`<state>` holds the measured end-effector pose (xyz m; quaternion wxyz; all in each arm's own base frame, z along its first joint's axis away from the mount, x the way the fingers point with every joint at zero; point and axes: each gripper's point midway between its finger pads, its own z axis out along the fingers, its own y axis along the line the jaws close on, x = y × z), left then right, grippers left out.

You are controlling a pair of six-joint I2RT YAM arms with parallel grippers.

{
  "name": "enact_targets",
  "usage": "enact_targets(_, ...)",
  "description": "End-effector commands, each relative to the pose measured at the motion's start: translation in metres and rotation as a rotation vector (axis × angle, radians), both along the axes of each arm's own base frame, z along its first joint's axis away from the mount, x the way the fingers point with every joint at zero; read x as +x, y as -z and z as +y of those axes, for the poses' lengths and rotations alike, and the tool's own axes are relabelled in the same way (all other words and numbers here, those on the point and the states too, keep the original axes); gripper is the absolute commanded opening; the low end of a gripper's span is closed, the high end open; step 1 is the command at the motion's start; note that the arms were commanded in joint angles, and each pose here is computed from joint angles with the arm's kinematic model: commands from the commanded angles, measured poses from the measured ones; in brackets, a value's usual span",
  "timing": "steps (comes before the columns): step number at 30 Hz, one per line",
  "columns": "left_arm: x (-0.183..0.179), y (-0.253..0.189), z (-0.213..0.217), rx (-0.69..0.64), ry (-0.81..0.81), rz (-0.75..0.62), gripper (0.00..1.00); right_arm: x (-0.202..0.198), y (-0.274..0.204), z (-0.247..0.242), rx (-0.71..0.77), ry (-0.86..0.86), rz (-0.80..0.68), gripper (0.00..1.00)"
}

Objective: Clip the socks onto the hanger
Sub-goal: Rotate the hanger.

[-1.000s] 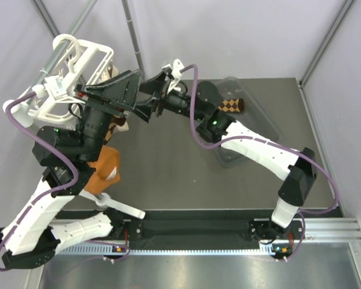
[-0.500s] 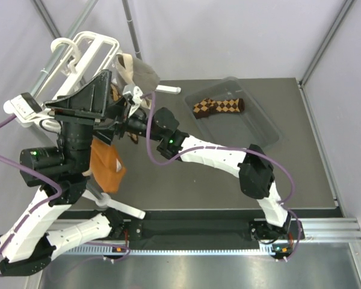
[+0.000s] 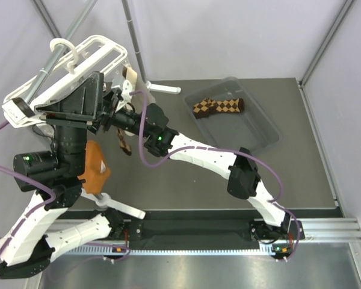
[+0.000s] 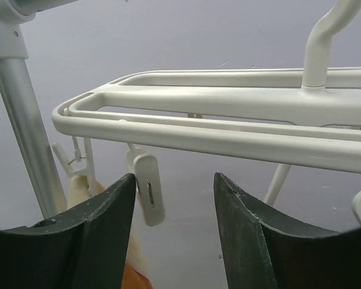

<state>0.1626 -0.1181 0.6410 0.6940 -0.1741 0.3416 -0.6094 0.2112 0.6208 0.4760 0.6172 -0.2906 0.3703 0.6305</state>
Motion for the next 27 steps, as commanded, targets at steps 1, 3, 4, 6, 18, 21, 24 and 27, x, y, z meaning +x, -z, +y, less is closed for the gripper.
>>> enact_targets(1, -0.004, -0.003, 0.007, -0.011, -0.013, -0.006, 0.63, -0.007, -0.007, 0.003, 0.024, 0.013, -0.022, 0.55)
enact_targets(3, -0.002, -0.002, 0.007, -0.006, -0.019, 0.0, 0.63, -0.009, -0.004, 0.004, 0.018, 0.004, -0.026, 0.61)
enact_targets(4, -0.002, -0.002, 0.007, -0.004, -0.022, 0.002, 0.63, -0.008, -0.004, 0.004, 0.016, 0.006, -0.026, 0.61)
enact_targets(6, 0.0, 0.0, 0.005, 0.004, -0.024, 0.01, 0.63, -0.01, -0.005, 0.005, 0.02, 0.003, -0.028, 0.62)
enact_targets(18, 0.003, 0.002, 0.004, 0.023, -0.035, 0.023, 0.63, -0.014, -0.003, 0.012, 0.021, 0.003, -0.026, 0.64)
enact_targets(21, 0.004, 0.005, 0.003, 0.034, -0.036, 0.034, 0.62, 0.003, 0.004, 0.007, -0.003, 0.093, 0.011, 0.63)
enact_targets(24, 0.004, 0.008, 0.004, 0.046, -0.04, 0.045, 0.61, 0.024, 0.01, -0.003, -0.026, 0.164, 0.033, 0.59)
enact_targets(27, 0.001, 0.011, -0.001, 0.118, -0.041, 0.038, 0.61, 0.047, 0.015, -0.014, -0.032, 0.197, 0.079, 0.57)
